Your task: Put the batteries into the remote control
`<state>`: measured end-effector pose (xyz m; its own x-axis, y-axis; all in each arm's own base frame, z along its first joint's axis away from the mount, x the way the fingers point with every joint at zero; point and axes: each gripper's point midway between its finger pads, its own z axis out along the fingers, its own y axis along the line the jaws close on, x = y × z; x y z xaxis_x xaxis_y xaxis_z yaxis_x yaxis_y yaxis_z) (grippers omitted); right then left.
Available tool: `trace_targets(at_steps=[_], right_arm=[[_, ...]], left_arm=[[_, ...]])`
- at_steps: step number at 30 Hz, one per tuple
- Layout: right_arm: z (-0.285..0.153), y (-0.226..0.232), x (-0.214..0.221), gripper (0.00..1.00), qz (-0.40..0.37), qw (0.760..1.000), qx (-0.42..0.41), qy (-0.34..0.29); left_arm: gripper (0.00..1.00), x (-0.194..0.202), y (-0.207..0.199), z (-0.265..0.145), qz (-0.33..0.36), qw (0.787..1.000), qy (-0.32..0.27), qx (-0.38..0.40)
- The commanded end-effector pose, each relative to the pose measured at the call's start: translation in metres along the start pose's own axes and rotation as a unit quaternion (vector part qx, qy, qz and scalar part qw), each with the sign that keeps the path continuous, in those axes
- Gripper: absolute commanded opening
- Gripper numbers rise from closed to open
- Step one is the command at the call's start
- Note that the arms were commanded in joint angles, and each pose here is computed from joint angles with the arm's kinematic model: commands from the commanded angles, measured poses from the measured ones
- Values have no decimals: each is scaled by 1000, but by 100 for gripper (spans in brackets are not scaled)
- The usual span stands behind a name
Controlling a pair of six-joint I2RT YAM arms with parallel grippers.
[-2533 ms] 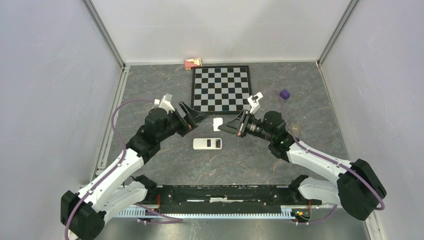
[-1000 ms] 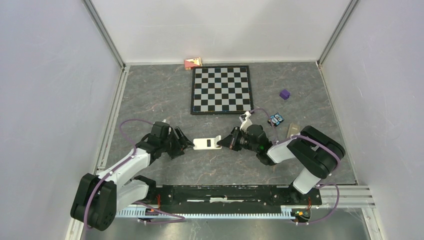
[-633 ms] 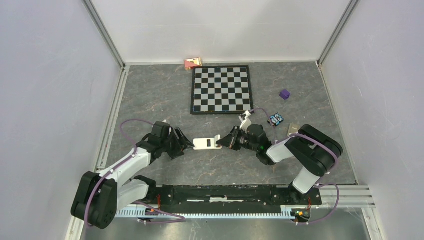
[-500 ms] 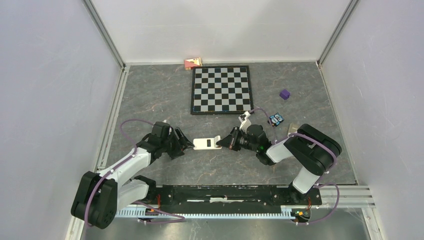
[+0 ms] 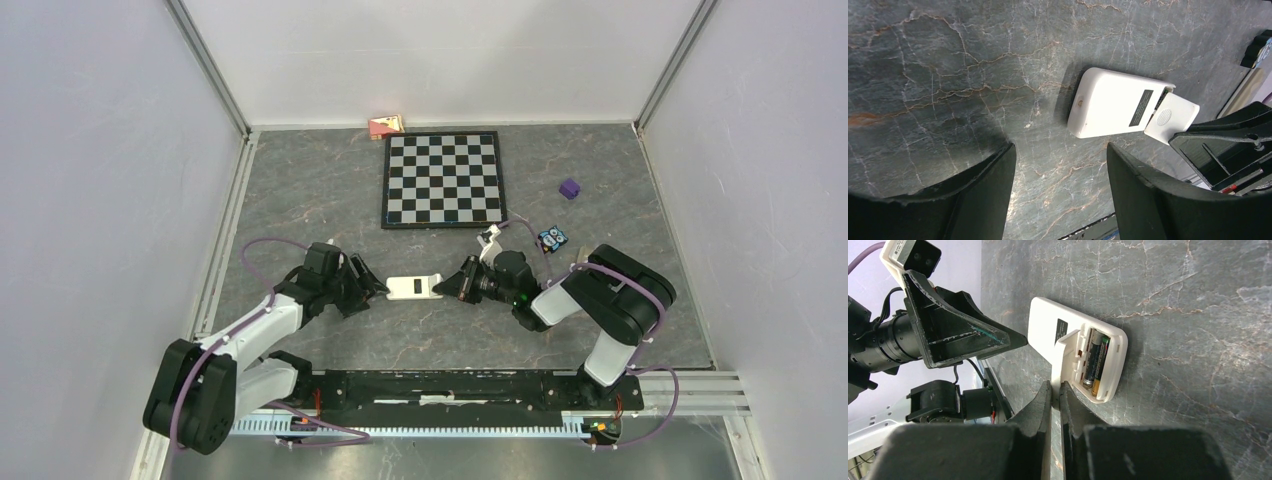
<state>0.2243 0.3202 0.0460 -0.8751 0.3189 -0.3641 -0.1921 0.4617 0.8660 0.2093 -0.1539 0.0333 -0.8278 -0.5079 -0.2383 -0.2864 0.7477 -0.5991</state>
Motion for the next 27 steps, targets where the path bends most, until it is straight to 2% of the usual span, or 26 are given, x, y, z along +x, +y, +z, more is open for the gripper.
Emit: trace_targets(at_steps=[1,12,27], right_arm=[[-1,-3,-4,0,0,1000,3,-12],[5,2,-10,0,-3,1000,-14,-12],[6,-1,-18,0,6,1000,-10,-14]], left_arm=[[73,-8,-8,0,29,999,-10,15],[72,-9,-7,4,35,999,-2,10],[67,-9,-7,11,49,999,16,0]])
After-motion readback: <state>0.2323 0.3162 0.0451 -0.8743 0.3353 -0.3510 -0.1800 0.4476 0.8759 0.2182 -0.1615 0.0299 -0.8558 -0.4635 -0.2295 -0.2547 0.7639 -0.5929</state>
